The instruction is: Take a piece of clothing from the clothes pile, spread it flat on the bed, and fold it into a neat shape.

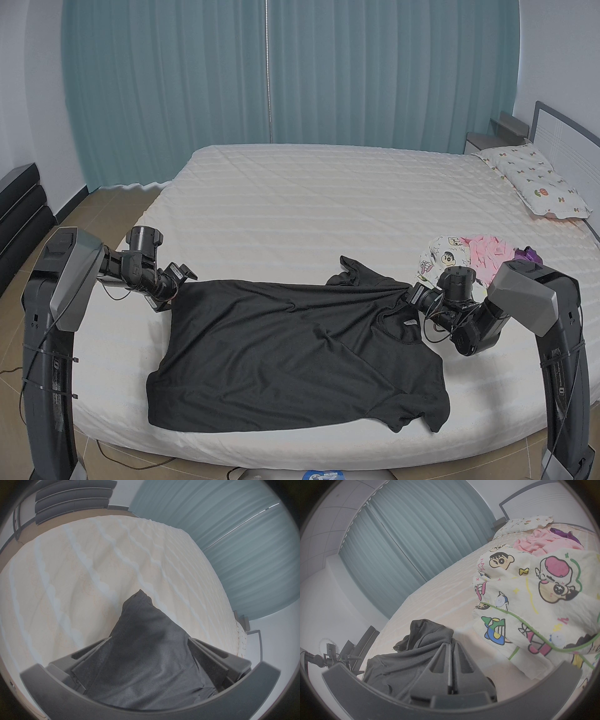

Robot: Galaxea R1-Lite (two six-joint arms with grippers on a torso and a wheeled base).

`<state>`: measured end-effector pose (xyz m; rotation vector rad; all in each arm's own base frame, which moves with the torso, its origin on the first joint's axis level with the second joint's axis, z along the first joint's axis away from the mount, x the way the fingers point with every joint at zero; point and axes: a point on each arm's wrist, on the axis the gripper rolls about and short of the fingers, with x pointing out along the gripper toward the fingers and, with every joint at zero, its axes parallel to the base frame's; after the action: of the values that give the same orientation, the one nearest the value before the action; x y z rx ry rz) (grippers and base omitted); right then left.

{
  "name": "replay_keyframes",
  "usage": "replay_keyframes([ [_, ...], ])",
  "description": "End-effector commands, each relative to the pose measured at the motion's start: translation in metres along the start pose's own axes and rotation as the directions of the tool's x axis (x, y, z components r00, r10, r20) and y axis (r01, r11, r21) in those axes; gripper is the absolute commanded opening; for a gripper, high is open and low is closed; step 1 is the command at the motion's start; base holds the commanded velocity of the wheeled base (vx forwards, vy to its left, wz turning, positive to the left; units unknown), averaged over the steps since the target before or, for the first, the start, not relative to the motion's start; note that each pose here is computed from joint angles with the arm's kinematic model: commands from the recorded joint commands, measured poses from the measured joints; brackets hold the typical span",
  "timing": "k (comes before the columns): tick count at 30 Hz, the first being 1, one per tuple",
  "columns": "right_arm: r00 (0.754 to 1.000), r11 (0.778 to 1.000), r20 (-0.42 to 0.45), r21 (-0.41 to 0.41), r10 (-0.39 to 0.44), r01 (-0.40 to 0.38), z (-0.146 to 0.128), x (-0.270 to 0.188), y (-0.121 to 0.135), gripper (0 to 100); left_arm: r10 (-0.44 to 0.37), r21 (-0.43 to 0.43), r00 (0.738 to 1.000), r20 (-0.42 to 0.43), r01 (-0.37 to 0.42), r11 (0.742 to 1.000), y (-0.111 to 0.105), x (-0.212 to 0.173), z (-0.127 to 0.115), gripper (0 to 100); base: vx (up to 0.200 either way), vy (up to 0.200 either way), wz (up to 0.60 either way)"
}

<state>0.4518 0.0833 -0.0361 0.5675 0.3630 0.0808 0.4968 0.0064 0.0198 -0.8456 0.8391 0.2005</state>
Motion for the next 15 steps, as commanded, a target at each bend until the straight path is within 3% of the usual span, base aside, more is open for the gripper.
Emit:
replay_keyframes([
  [1, 1.0, 1.0, 0.003, 0.0, 0.002, -0.002, 0.001, -0.001, 0.001, 0, 0.005, -0.001, 1.0, -0.002, -0.005, 1.0, 0.003, 0.008, -0.001, 100, 0.0, 0.0, 0.0],
  [15, 1.0, 1.0, 0.001, 0.002, -0.001, 0.001, 0.001, 0.0, -0.001, 0, 0.012, -0.009, 0.998, 0.068, -0.012, 1.0, 0.005, 0.011, 0.016, 100, 0.0, 0.0, 0.0],
])
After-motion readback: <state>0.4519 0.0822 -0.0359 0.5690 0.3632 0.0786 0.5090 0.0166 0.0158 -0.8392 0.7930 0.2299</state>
